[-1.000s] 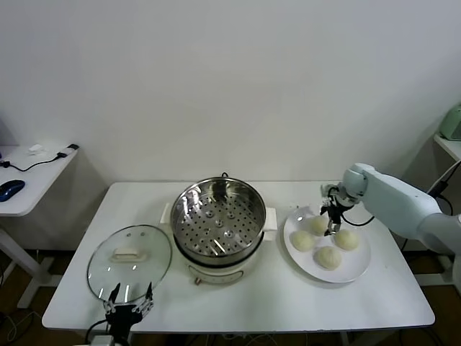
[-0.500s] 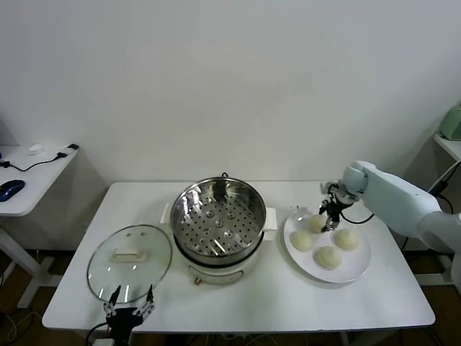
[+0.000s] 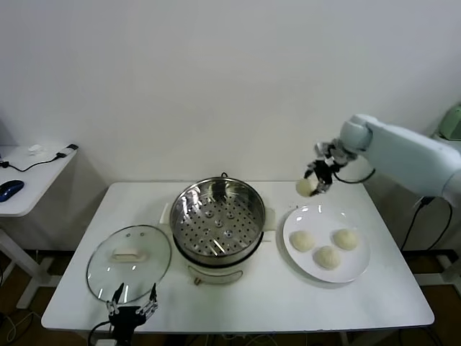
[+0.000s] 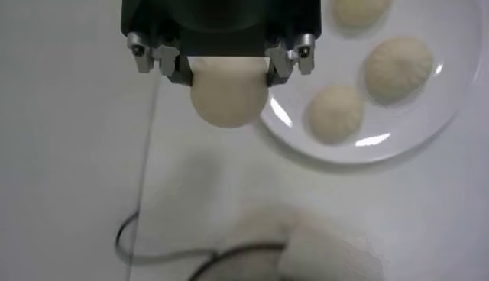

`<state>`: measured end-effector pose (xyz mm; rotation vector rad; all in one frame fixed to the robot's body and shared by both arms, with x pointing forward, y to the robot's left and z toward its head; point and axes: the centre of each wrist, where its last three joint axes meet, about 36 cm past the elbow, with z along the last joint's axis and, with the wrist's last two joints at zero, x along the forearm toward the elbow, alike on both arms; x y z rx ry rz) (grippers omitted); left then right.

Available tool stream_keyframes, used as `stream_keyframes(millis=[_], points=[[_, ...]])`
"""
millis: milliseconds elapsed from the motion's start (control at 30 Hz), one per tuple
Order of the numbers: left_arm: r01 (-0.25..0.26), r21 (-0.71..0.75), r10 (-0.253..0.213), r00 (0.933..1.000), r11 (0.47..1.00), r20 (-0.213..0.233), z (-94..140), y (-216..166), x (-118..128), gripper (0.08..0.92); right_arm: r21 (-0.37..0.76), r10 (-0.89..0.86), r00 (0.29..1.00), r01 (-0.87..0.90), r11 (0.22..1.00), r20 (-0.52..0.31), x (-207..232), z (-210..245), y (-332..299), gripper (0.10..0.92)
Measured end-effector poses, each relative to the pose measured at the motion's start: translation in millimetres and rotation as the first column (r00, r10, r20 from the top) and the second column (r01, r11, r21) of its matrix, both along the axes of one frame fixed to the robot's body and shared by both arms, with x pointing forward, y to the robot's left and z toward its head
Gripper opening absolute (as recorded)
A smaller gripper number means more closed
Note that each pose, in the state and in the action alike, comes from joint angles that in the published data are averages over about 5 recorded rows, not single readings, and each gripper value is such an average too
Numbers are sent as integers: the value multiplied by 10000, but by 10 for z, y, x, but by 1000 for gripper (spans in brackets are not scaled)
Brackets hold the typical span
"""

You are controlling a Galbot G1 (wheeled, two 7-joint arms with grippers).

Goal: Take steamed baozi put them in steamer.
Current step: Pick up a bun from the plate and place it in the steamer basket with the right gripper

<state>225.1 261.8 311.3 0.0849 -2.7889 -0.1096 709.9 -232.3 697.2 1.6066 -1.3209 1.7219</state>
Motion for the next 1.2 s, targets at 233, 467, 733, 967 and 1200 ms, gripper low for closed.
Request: stream_keyframes(millis=[233,467,733,967,1200], points=[[99,71,-99,10000,9999,10,23,-10,-23,823,-744,3599,9330,-3595,9302,-80,-354,219,1062,653],[95,130,-95,9999,9999,40,64,1,-48,823,-1707,5817,8126,-5784,7977,-349,-438,-69,1618,654],[178,130,-178,9998,9998,28,64,-44,-50,823,-2279,6725,7396,-6594,7164,-256,-228,-535,1880,655],[222,129,-221,9998,9997,-33,29,-75,-63,823,-2330,6880,7257,-6681,7066,54,-13,-839,1986,655],[177,150,-176,9998,9997,-50,2,-76,-69,823,-2284,6837,7296,-6630,7129,163,132,-1048,2046,655]])
